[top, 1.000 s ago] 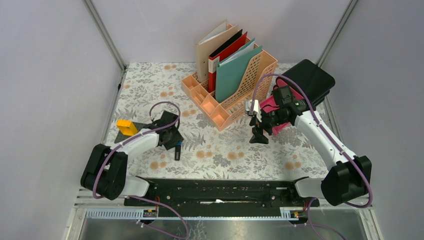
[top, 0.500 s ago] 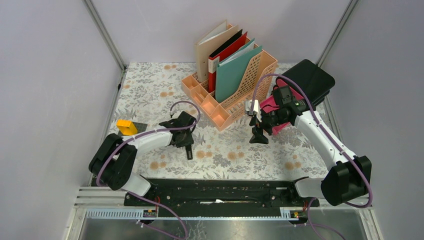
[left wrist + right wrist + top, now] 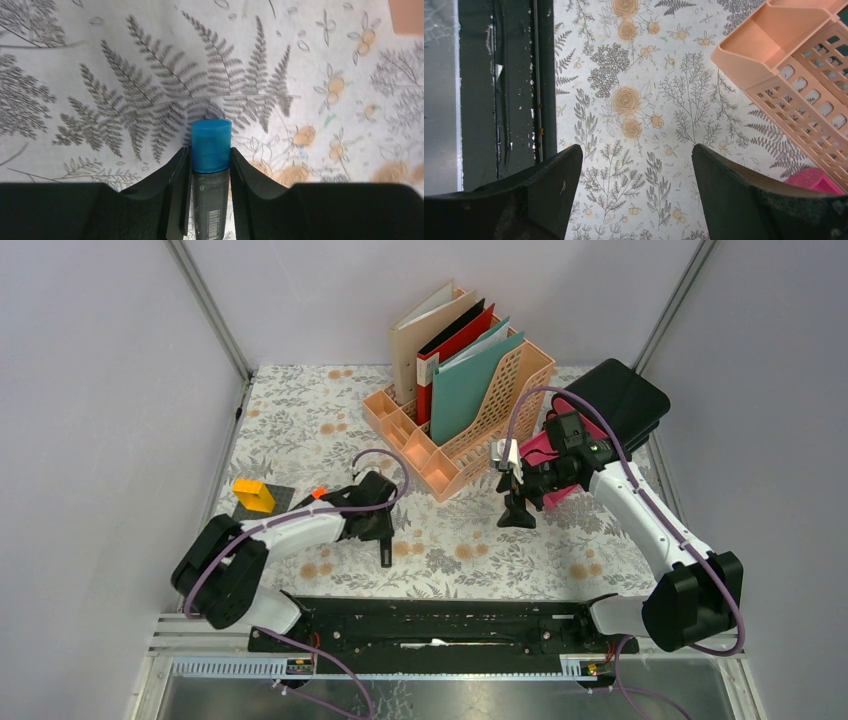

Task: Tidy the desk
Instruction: Pick up the stationery from the center of the board.

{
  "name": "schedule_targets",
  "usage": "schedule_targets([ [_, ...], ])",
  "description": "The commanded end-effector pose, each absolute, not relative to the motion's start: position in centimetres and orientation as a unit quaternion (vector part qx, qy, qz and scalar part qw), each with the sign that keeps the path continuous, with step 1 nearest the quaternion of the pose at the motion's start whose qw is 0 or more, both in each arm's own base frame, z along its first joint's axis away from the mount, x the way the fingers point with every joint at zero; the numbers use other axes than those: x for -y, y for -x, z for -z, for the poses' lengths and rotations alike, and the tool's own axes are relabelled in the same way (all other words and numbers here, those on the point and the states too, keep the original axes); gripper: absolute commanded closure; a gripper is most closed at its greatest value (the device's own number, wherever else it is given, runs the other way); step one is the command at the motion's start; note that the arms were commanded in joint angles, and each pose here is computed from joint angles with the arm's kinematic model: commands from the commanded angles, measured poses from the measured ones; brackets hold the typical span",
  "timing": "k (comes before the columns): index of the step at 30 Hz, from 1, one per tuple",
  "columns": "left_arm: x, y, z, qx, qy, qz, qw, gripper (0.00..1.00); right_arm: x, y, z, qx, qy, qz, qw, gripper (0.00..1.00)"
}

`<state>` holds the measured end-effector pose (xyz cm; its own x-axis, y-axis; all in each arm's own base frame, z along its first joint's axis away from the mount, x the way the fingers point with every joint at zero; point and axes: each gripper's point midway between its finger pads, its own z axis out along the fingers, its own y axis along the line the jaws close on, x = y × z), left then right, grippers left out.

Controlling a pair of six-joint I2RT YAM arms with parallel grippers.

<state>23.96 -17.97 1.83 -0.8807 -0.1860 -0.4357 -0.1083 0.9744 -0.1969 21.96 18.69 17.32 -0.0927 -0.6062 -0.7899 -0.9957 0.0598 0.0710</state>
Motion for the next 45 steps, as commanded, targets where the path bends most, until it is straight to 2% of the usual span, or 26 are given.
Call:
schedule_targets([
  [1, 20.8, -23.6, -4.0, -0.949, 0.057, 0.182, 0.253, 0.84, -19.7, -20.7, -18.6, -0.639, 0.596, -0.374, 0.310, 0.13],
  [12, 27.0, -26.0, -8.9, -0.866, 0.059, 0.380, 0.319, 0.87, -23.1, -19.8, -19.0, -0.624, 0.509, -0.519, 0.286, 0.15],
  [22, 29.3, -27.0, -13.8, -0.793, 0.091, 0.482, 0.361, 0.88, -26.2, -23.2, -15.6, -0.698, 0.380, -0.527, 0.301, 0.16],
  [27, 30.1, -27.2, -14.6, -0.774, 0.122, 0.505, 0.363, 0.88, -27.1, -23.3, -15.3, -0.703, 0.327, -0.561, 0.288, 0.16],
  [33, 31.5, -27.4, -15.3, -0.767, 0.145, 0.506, 0.366, 0.88, -27.7, -24.1, -14.3, -0.721, 0.305, -0.552, 0.287, 0.18],
  [45, 34.1, -27.3, -16.1, -0.766, 0.157, 0.494, 0.381, 0.88, -28.0, -24.6, -12.0, -0.758, 0.289, -0.520, 0.269, 0.30],
])
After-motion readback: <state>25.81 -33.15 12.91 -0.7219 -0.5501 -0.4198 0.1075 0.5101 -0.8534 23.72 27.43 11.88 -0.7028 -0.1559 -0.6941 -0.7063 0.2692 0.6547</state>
